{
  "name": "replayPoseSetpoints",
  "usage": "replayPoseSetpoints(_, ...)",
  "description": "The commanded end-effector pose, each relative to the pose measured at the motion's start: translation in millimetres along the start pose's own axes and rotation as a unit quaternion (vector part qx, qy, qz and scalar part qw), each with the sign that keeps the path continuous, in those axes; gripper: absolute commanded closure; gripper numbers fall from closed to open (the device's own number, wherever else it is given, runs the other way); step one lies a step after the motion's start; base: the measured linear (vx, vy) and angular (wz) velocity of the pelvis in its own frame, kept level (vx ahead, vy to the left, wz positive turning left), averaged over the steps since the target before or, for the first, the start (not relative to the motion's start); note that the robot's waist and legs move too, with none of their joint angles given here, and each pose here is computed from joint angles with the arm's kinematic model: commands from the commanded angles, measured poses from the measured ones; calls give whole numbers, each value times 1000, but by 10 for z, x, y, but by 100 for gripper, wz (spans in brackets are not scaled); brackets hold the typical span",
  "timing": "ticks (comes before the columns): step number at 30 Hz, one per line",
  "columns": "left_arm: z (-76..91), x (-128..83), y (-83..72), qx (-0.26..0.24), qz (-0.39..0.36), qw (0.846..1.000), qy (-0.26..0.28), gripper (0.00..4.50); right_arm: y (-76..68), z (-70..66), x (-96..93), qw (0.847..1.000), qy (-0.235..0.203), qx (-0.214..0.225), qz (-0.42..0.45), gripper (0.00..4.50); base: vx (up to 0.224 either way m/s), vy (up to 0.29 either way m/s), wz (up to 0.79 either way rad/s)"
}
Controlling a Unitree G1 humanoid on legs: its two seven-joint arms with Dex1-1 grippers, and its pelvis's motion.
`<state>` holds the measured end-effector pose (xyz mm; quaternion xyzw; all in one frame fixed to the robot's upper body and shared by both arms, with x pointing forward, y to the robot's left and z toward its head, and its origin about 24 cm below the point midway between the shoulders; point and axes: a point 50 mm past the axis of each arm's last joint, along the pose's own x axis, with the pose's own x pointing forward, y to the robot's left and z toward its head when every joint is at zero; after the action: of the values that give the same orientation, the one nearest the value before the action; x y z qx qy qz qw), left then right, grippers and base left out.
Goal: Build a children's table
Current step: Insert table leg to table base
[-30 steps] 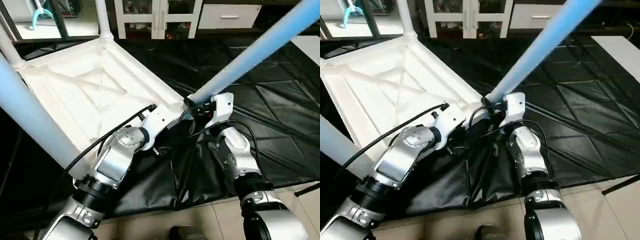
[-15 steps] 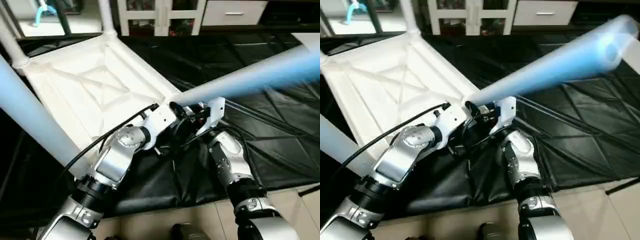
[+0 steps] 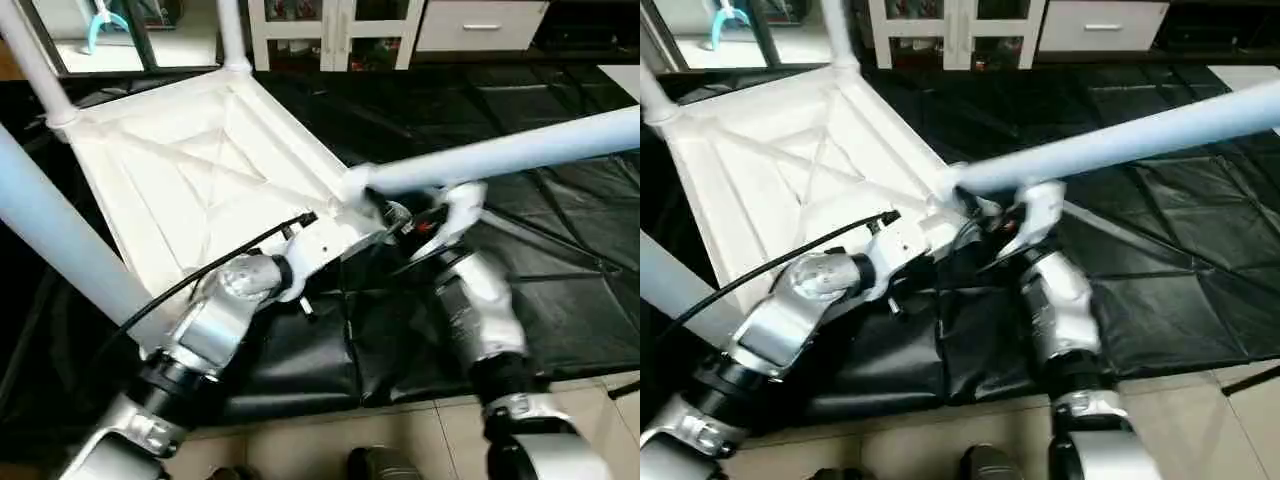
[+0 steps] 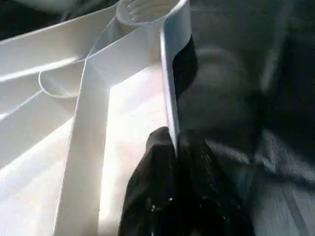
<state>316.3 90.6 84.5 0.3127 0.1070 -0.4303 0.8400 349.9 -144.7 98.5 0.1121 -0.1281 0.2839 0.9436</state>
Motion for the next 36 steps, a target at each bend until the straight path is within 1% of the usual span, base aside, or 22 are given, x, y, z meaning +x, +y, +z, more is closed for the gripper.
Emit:
replayPoseSetpoints(1,-133,-23,-41,28,-28,999,7,393,-117,251,35,1000,-21,-12,1,258,0,0,0)
replayPoseSetpoints(2,-189,-45,-27,46,-38,998,15,385,-199,331,15,1000,1,-22,7,258,0,0,0)
replayPoseSetpoints(3,-218,-67,-15,64,-51,997,16,369,-284,386,-31,998,41,-33,20,258,0,0,0)
replayPoseSetpoints(4,-220,-73,-10,70,-55,996,14,354,-319,399,-57,997,61,-39,26,259,0,0,0)
replayPoseSetpoints(5,-220,-73,-10,70,-55,996,14,349,-319,399,-57,997,61,-39,26,259,0,0,0)
replayPoseSetpoints(7,-206,-86,-14,74,-70,995,-1,339,-373,405,-141,991,117,-37,56,259,0,0,0)
replayPoseSetpoints(8,-193,-89,-20,78,-75,994,-9,339,-377,416,-198,985,145,-38,88,259,0,0,0)
replayPoseSetpoints(9,-184,-89,-33,79,-83,993,-18,309,-370,423,-264,977,172,-31,125,259,0,0,0)
replayPoseSetpoints(11,-180,-84,-74,75,-102,992,-26,307,-341,425,-361,961,203,-24,184,259,0,0,0)
replayPoseSetpoints(12,-194,-69,-130,74,-123,989,-29,309,-315,398,-453,946,228,-18,230,259,0,0,0)
replayPoseSetpoints(13,-194,-69,-130,74,-123,989,-29,309,-315,398,-453,946,228,-18,230,259,0,0,0)
replayPoseSetpoints(15,-196,-39,-202,71,-145,986,-37,309,-306,323,-597,920,274,-5,280,259,0,0,0)
replayPoseSetpoints(18,-190,-24,-216,64,-152,985,-42,309,-347,281,-630,914,293,-24,280,259,0,0,0)
replayPoseSetpoints(20,-185,-18,-203,58,-154,985,-43,309,-390,286,-599,917,291,-47,268,259,0,0,0)
replayPoseSetpoints(22,-171,-35,-170,39,-163,985,-48,309,-420,362,-471,934,253,-61,245,259,0,0,0)
replayPoseSetpoints(24,-179,-53,-154,36,-169,984,-48,309,-409,408,-414,939,233,-61,245,259,0,0,0)
replayPoseSetpoints(26,-210,-92,-142,37,-185,981,-40,309,-386,480,-356,942,209,-62,256,259,0,0,0)
replayPoseSetpoints(27,-222,-118,-145,38,-197,979,-36,281,-377,521,-333,943,198,-58,263,259,0,0,0)
replayPoseSetpoints(31,-216,-193,-115,36,-210,976,-38,274,-343,637,-267,946,166,-43,275,259,0,0,0)
replayPoseSetpoints(32,-200,-202,-94,41,-203,977,-41,255,-339,659,-252,947,159,-40,277,259,0,0,0)
replayPoseSetpoints(34,-140,-213,-39,37,-188,980,-62,239,-331,659,-244,946,159,-45,278,259,0,0,0)
replayPoseSetpoints(36,-43,-227,60,19,-167,981,-94,231,-347,639,-233,947,170,-67,266,259,0,0,0)
